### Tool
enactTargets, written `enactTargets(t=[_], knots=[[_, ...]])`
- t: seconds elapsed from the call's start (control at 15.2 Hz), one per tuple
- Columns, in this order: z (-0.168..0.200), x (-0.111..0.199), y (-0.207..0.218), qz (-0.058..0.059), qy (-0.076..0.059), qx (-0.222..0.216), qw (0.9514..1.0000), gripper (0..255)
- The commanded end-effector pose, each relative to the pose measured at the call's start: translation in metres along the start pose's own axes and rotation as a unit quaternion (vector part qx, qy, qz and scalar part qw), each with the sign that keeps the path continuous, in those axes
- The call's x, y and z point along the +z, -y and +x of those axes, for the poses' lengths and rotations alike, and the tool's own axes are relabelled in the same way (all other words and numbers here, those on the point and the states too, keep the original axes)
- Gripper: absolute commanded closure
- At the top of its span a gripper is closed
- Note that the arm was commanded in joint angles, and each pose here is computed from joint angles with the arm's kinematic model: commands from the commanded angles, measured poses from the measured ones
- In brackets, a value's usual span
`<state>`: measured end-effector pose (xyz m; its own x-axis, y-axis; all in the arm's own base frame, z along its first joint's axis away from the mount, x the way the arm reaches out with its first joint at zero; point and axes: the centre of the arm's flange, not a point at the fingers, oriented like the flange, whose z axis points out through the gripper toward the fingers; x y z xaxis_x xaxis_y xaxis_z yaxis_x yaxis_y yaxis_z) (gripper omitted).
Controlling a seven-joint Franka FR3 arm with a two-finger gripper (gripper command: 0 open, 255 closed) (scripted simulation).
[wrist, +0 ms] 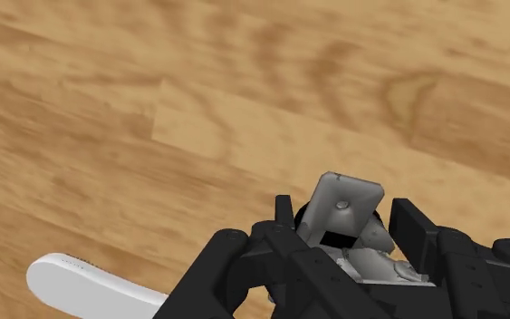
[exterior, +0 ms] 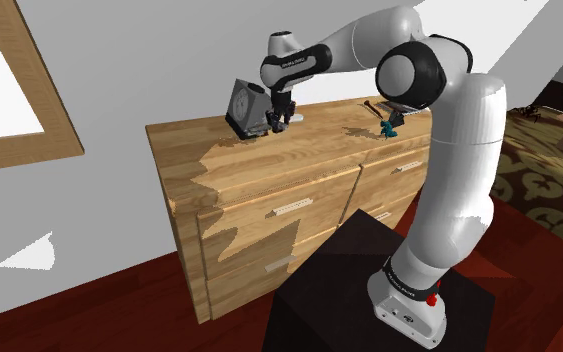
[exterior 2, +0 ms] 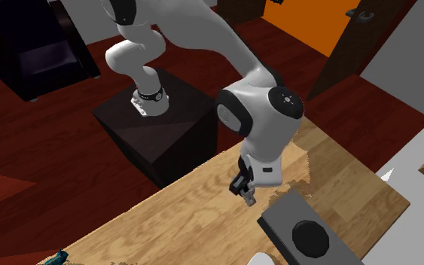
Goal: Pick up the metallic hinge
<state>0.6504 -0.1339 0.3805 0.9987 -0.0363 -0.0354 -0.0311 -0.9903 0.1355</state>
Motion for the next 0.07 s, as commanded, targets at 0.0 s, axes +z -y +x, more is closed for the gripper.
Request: enactTargets(t=[0.0], knots=[[-0.0008,-0.0035,-0.0010,0.000,0.000,0.000,1.0000,255]])
